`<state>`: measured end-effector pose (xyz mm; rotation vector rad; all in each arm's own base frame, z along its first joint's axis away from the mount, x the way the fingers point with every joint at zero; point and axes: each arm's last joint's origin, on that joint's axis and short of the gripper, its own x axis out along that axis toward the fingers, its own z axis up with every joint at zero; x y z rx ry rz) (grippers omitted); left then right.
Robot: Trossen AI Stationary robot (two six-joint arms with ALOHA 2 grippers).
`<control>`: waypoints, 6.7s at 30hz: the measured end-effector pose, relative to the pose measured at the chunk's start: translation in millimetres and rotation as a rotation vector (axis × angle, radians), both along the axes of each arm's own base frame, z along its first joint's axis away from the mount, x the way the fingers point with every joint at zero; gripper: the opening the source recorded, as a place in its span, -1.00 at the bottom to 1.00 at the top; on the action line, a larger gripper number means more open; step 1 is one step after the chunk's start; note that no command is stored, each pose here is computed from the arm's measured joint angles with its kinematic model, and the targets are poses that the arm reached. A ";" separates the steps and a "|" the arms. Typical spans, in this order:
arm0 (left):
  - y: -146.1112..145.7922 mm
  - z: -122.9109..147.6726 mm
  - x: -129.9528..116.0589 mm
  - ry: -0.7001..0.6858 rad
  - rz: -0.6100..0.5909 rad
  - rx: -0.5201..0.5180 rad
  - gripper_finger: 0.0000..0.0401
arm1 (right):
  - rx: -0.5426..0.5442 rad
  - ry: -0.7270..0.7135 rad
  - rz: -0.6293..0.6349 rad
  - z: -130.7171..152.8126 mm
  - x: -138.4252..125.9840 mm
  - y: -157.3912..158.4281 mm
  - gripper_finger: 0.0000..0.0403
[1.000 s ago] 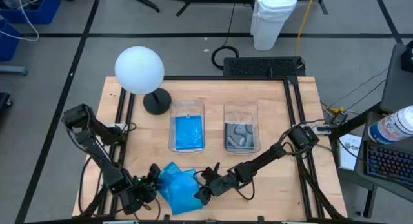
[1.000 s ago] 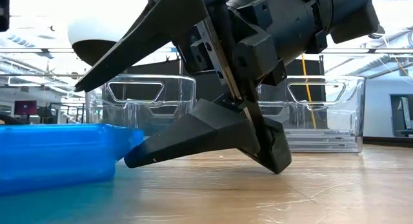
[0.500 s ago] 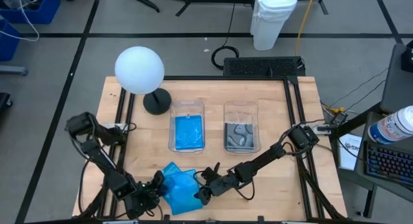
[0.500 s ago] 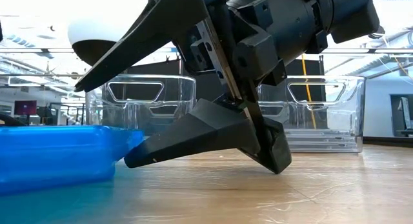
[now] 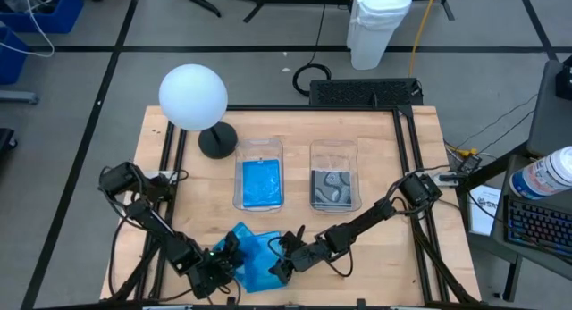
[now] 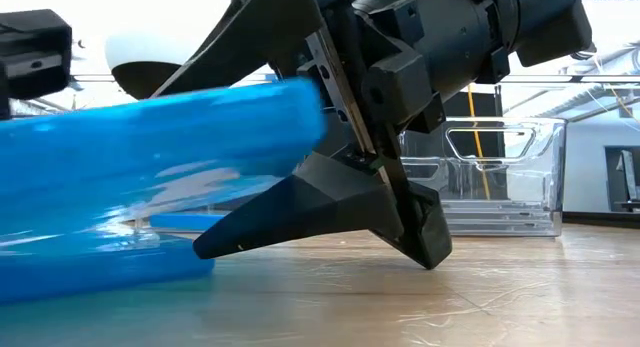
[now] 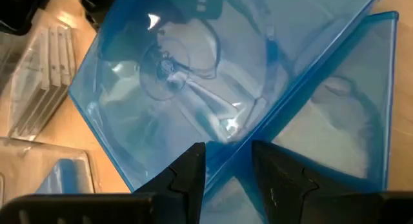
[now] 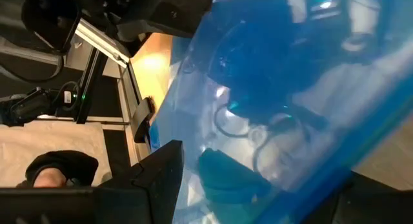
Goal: Pick & place jewel cases by type
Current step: Put the blue CD case into the left transparent bin
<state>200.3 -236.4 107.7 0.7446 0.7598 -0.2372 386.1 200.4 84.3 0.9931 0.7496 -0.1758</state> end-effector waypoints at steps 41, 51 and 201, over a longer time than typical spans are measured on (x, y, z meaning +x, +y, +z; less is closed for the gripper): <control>-29.2 39.6 -51.3 -0.272 0.104 -0.224 -0.35 | -0.324 -0.365 0.364 63.8 -6.3 21.2 -0.90; -31.7 40.5 -53.7 -0.276 0.178 -0.354 -0.35 | -0.530 -0.539 0.250 174.9 -16.9 -34.3 -0.90; -16.2 31.1 -52.2 -0.165 0.300 -0.352 -0.35 | -0.939 -0.348 0.276 227.1 -14.1 16.8 -0.35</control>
